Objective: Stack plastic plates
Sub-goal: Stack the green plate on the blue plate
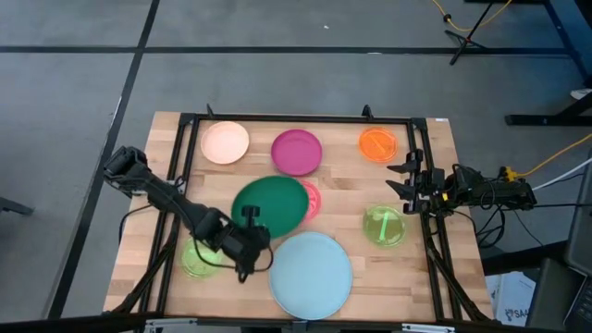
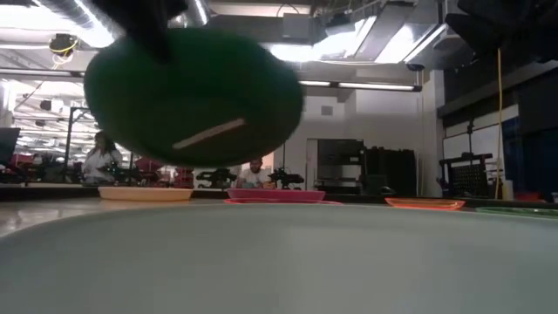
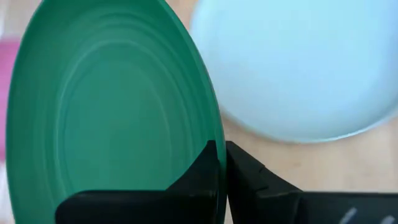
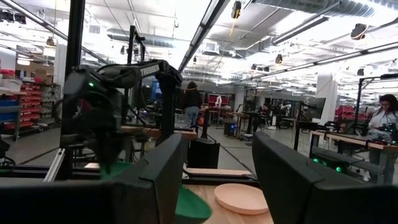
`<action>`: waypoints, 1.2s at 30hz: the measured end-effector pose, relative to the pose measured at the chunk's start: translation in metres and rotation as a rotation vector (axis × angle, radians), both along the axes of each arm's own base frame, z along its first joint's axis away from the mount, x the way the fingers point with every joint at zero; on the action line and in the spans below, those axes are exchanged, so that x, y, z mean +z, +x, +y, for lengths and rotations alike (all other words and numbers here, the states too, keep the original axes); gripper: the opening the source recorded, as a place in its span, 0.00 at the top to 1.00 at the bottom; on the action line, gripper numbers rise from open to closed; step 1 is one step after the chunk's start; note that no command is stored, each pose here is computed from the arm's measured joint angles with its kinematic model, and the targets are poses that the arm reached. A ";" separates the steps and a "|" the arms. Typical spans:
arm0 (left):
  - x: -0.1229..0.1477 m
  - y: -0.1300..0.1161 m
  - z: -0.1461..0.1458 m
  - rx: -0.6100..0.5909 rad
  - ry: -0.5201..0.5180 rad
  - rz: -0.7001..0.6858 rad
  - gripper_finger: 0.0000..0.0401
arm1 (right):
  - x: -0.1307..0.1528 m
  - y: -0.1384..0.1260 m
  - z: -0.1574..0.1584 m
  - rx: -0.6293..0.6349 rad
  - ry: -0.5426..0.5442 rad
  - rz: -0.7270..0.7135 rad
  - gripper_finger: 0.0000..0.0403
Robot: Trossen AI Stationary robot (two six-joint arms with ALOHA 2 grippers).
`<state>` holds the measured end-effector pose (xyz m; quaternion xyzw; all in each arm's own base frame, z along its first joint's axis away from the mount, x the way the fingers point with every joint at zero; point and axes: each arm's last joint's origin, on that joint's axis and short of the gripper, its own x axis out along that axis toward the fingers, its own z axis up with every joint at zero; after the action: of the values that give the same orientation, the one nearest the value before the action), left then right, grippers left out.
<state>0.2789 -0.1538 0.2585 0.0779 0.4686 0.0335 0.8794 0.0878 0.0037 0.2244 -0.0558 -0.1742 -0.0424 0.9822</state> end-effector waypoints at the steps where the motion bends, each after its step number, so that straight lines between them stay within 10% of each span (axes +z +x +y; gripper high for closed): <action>1: 0.001 0.000 -0.004 -0.033 -0.001 -0.019 0.99 | 0.000 0.000 0.000 0.000 0.000 0.000 0.53; 16: -0.004 0.018 -0.062 -0.328 -0.181 -0.243 0.99 | 0.001 0.000 0.000 0.028 0.075 -0.013 0.53; 36: -0.064 0.044 -0.082 -0.340 -0.190 -0.182 0.89 | -0.004 0.002 0.000 0.056 0.150 0.035 0.53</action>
<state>0.3229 -0.2353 0.1944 0.0693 0.3682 -0.1528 0.9145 0.0894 0.0039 0.2202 0.0222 -0.1547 -0.0267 0.9873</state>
